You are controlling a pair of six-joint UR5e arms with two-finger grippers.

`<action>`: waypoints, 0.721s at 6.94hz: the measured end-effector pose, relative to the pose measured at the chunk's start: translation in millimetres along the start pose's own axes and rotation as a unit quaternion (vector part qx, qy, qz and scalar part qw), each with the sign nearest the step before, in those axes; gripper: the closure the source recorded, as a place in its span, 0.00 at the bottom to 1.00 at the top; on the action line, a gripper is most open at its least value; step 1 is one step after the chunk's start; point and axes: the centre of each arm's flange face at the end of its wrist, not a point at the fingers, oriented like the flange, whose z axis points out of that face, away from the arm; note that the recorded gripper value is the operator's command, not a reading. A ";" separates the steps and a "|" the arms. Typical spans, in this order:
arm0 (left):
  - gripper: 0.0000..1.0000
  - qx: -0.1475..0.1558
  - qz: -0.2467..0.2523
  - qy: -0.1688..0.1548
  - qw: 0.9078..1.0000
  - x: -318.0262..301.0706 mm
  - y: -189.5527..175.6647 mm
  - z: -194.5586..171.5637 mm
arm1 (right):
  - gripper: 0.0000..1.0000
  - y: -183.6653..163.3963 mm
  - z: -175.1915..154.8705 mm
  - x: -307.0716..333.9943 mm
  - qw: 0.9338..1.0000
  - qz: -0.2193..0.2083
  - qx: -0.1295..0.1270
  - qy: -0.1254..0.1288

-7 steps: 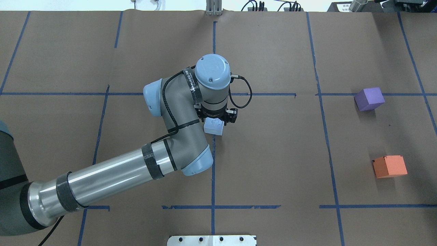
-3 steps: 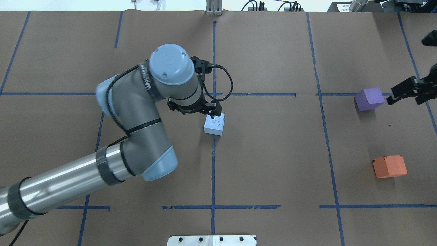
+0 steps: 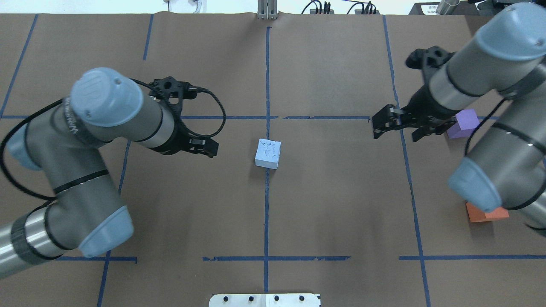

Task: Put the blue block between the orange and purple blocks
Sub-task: 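Release the cube and withdraw the left gripper while the right gripper approaches it, then grasp the light-blue cube with the right gripper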

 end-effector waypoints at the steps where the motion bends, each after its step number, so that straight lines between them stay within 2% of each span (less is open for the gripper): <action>1: 0.00 0.000 -0.004 -0.006 1.000 -29.5 19.4 -14.2 | 0.00 20.8 27.6 -70.4 0.999 0.033 0.024 0.004; 3: 0.00 -0.007 -0.010 -0.019 1.000 -64.7 44.1 -25.8 | 0.00 26.8 73.5 -172.8 0.997 0.070 0.043 0.011; 5: 0.00 -0.010 -0.013 -0.026 1.000 -75.5 51.0 -27.3 | 0.00 7.6 125.6 -214.9 0.994 0.092 0.056 0.011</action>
